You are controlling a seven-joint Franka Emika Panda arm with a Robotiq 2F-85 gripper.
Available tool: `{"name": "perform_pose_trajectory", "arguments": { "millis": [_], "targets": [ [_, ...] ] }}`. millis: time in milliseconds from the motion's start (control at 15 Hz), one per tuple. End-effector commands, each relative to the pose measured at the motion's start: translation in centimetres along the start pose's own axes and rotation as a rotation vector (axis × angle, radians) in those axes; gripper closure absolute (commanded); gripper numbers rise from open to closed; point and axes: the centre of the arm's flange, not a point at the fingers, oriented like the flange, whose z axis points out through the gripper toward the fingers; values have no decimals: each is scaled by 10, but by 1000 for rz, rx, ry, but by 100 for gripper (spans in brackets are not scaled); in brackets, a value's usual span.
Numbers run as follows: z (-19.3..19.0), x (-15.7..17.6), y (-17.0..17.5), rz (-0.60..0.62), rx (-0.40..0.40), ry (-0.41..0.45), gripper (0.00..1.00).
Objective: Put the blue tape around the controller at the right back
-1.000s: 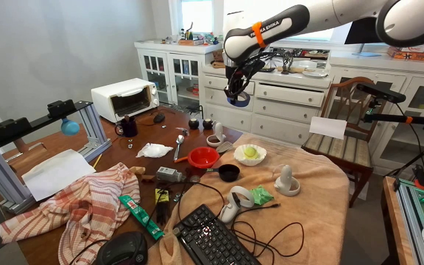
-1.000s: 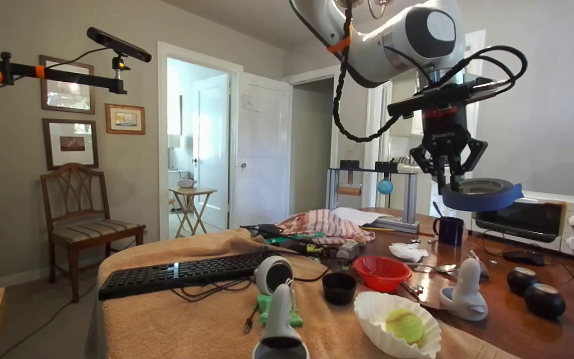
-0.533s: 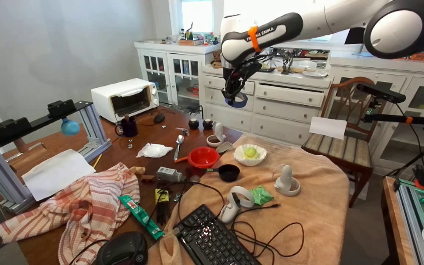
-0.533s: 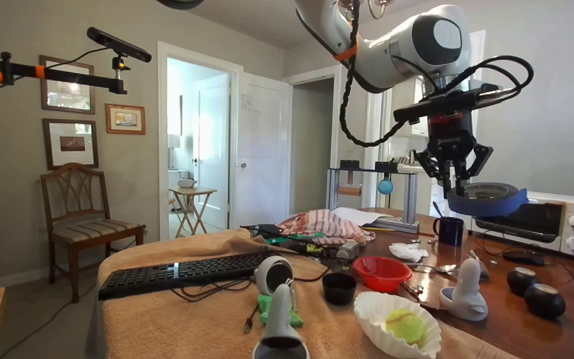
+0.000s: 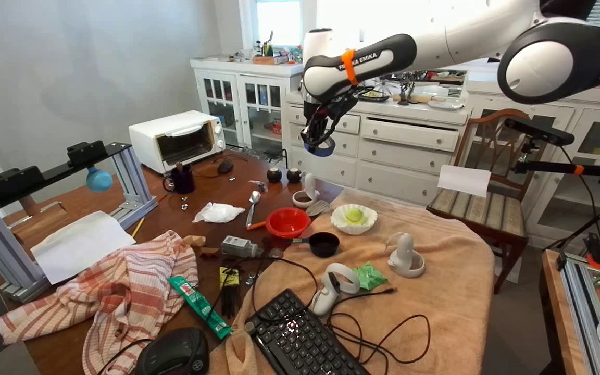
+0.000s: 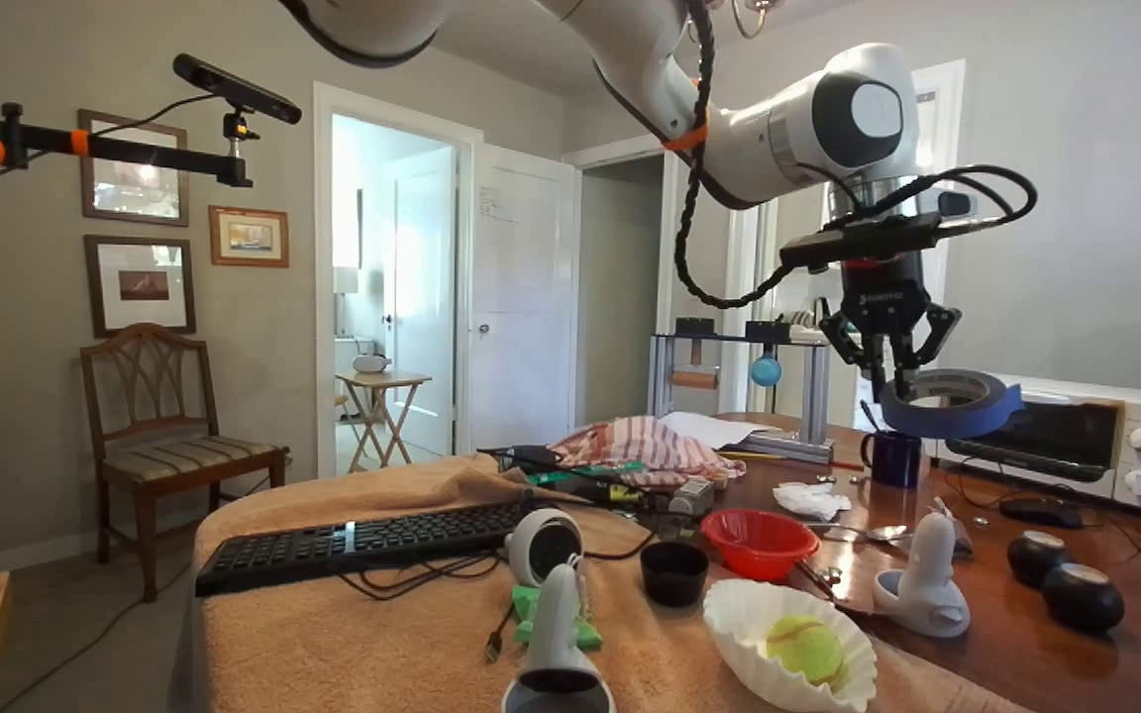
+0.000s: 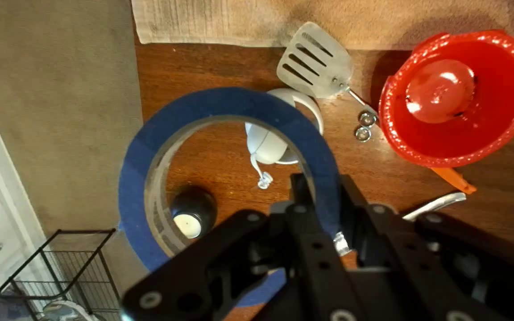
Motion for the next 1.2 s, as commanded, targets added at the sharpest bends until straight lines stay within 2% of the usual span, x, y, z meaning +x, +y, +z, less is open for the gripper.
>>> {"name": "perform_pose_trajectory", "arguments": {
  "millis": [0, 333, 800, 1133],
  "targets": [
    [23, 44, -3, -15, 8, -17, 95],
    [60, 45, -2, -20, 31, -43, 95],
    [78, 60, 0, -30, 23, 90, 95],
    [89, 63, -4, -26, 39, 67, 95]
  ]
}}
